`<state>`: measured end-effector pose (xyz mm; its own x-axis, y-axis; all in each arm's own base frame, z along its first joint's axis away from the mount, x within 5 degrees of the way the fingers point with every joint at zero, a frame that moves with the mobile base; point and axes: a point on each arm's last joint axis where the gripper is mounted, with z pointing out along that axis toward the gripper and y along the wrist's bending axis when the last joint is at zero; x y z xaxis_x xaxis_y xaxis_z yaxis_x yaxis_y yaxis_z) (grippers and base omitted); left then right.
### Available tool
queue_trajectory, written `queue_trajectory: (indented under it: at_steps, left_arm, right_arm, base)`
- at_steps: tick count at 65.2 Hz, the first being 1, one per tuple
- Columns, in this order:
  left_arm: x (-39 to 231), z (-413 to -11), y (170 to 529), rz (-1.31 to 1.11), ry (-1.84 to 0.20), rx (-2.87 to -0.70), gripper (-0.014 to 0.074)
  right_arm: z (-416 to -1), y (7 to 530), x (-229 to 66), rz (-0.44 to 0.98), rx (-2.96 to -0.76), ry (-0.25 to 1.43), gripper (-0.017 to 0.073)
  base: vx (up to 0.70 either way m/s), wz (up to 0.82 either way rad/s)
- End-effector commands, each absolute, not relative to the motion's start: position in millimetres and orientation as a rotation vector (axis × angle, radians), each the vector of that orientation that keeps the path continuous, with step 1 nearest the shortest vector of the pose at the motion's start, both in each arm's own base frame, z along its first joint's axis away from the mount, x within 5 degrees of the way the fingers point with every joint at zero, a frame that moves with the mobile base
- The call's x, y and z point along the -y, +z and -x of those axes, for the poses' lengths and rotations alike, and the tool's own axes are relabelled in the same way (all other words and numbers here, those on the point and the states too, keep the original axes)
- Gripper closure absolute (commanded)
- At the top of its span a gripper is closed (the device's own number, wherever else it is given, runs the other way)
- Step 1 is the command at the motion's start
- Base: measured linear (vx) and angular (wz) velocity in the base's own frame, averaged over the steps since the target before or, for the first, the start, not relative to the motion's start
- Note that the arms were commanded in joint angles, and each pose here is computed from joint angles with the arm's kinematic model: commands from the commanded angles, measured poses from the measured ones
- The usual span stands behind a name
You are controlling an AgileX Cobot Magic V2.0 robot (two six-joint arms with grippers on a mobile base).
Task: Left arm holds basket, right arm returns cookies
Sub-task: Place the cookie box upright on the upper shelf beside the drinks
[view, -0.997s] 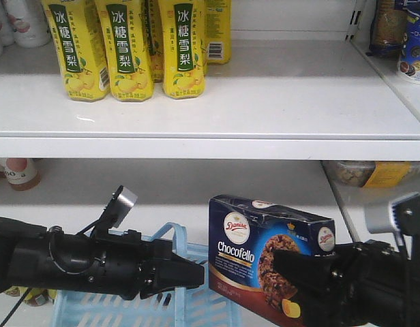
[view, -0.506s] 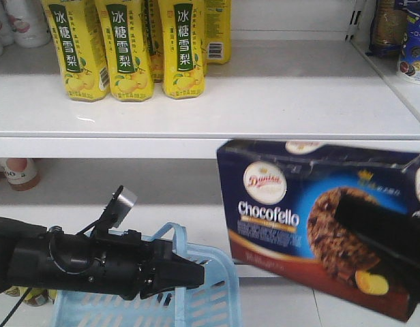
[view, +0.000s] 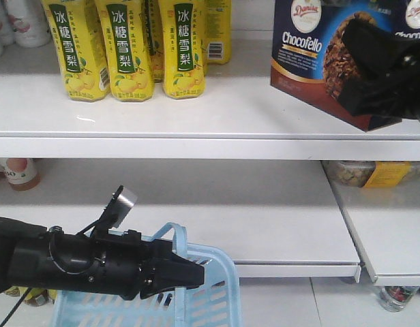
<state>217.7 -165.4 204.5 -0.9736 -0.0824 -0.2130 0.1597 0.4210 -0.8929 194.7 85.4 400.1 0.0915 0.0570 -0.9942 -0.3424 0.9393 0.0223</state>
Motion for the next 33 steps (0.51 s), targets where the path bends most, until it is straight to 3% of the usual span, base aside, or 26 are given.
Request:
queue_trajectory:
  at_steps: [1,8,33]
  left_arm:
    - [169,-220,232,-0.063,-1.695,-2.298,0.0600]
    - [169,-220,232,-0.063,-1.695,-2.298,0.0600]
    - [169,-220,232,-0.063,-1.695,-2.298,0.0600]
  right_arm:
    - [-219,408,-66,0.073,-1.426,0.204,0.0313]
    - [-247,394,-50,0.021,-1.533,0.150,0.0313]
    - [-300,362,-41,0.110,-1.679,-0.013,0.0313]
  base:
    - [0.00,0.00]
    - [0.00,0.00]
    - [0.00,0.00]
